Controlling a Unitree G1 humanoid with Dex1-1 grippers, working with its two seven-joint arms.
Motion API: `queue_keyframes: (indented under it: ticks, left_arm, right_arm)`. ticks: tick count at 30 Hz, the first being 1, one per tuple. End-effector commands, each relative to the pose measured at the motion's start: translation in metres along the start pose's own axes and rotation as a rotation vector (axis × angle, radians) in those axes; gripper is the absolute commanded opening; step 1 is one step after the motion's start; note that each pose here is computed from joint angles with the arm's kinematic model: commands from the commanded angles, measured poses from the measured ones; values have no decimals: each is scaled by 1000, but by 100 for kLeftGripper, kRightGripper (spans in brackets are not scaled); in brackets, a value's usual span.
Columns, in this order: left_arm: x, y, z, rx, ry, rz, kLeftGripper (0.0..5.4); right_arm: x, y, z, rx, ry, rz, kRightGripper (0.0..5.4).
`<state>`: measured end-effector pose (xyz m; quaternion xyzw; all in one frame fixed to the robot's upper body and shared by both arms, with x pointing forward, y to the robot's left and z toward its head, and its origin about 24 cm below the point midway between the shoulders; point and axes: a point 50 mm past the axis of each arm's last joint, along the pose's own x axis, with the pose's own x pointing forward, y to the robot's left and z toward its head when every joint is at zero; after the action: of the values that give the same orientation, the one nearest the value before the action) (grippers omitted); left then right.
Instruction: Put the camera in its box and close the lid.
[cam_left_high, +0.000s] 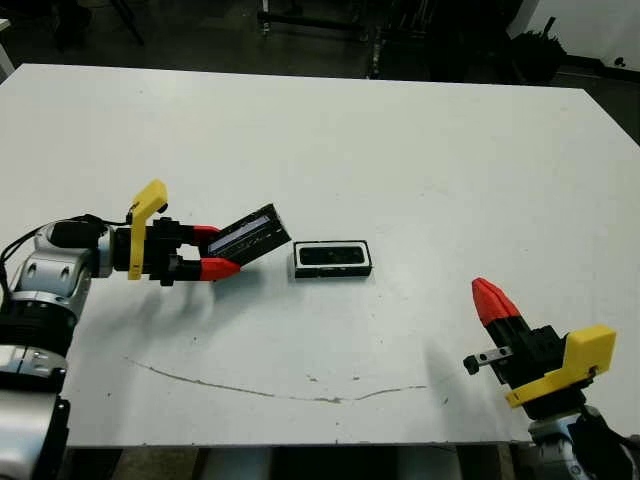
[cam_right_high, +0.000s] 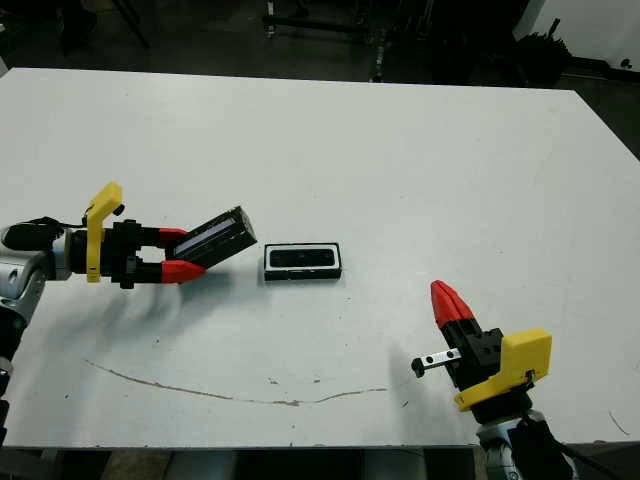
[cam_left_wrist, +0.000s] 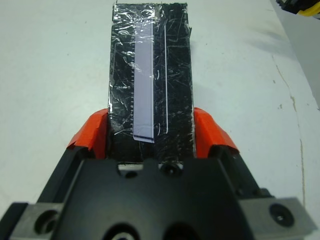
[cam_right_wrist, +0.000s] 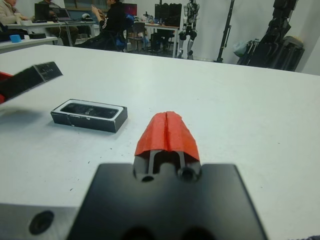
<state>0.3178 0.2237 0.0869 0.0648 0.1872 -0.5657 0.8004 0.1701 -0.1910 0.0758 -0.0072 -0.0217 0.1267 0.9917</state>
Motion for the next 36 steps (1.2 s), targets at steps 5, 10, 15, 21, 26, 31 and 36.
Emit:
queue_keyframes:
  ticks: [5, 10, 15, 21, 26, 31, 36]
  left_arm:
    - [20, 4, 9, 91, 47, -32, 316]
    - [29, 4, 7, 122, 78, -55, 316]
    - [37, 2, 5, 137, 101, -98, 316]
    - [45, 0, 4, 125, 134, -140, 316]
    - [51, -1, 3, 119, 152, -162, 316]
    - [59, -1, 2, 107, 160, -168, 316]
    - [67, -1, 0, 93, 167, -148, 316]
  right_arm:
    - [-2, -1, -3, -2, 12, -3, 0]
    - [-3, 0, -2, -9, 14, -2, 0]
    - [-3, 2, -4, 4, 11, -2, 0]
    - [-4, 2, -4, 1, 14, -3, 0]
    - [-4, 3, -5, 19, 24, -12, 0]
    - [-5, 3, -5, -2, 20, -2, 0]
    - [-5, 4, -5, 16, 25, -7, 0]
